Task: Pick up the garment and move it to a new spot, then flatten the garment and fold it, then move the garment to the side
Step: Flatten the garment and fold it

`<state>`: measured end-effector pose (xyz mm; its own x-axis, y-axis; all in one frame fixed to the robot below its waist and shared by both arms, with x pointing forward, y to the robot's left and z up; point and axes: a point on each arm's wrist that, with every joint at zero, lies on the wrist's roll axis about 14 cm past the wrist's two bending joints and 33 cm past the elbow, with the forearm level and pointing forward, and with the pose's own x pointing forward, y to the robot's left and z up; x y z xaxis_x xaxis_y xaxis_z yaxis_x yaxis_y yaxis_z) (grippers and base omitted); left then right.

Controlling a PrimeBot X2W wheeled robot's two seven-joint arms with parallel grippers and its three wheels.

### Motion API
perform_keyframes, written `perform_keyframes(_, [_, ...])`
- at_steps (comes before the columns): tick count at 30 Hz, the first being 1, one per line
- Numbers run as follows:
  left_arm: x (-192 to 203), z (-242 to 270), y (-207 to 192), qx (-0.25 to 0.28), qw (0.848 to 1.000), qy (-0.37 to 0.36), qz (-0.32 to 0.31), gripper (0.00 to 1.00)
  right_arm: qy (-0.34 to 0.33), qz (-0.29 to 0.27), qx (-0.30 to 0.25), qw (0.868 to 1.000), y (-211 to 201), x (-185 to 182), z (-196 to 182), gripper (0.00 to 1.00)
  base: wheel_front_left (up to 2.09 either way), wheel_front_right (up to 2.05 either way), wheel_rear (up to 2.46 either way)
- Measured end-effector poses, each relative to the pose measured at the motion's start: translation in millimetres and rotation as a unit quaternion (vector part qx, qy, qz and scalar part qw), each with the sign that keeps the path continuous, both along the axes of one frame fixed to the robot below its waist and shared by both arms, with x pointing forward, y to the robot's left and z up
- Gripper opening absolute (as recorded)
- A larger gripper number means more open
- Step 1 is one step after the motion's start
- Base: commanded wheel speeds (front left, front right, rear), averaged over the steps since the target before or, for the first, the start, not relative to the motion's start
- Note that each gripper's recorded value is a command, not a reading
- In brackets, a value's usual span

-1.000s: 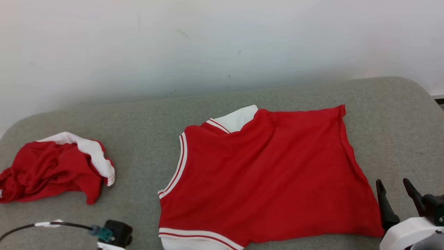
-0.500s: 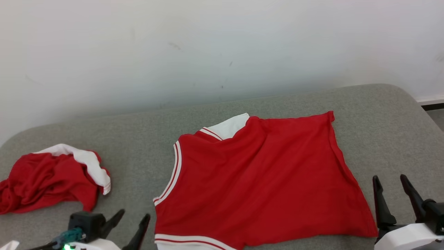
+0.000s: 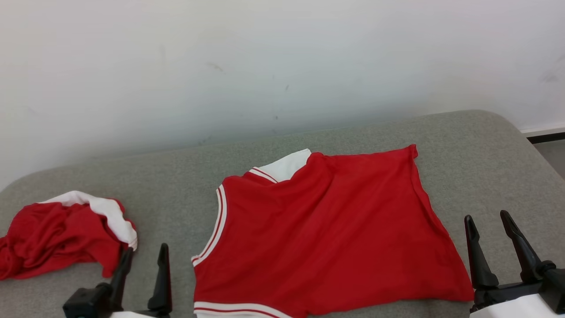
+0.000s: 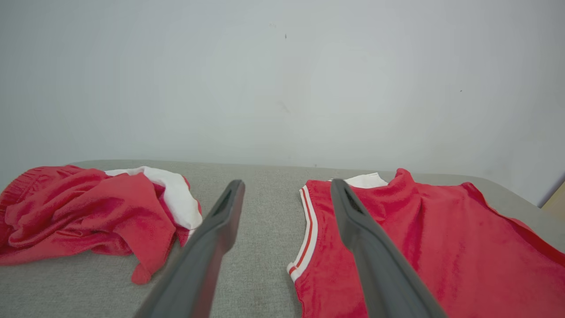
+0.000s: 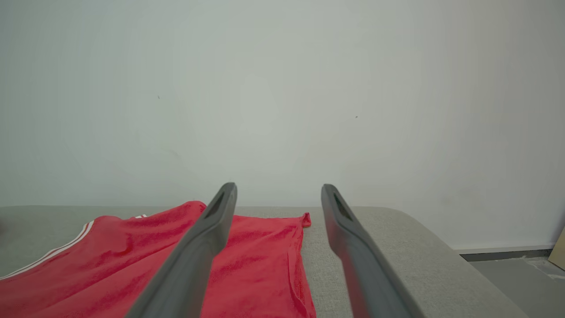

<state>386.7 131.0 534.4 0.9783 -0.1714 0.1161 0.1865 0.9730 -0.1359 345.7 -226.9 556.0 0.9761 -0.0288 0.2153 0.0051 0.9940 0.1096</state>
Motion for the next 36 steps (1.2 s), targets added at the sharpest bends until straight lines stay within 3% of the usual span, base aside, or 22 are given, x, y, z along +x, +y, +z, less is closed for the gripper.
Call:
perform_keyframes(9, [-6.3,-6.6,-17.2,-0.012,1.0,-0.002,-0.011,1.0,-0.001,0.014,-0.007,1.0,4.0,1.7,-2.5,1.0,0.0,0.0,0.0])
perform_keyframes(36, [-1.1,-9.3,-6.2,-0.005,1.0,-0.011,-0.009,1.0,0.0,0.039,-0.011,0.999,16.9,14.4,-3.0,1.0,0.0,0.0,0.0])
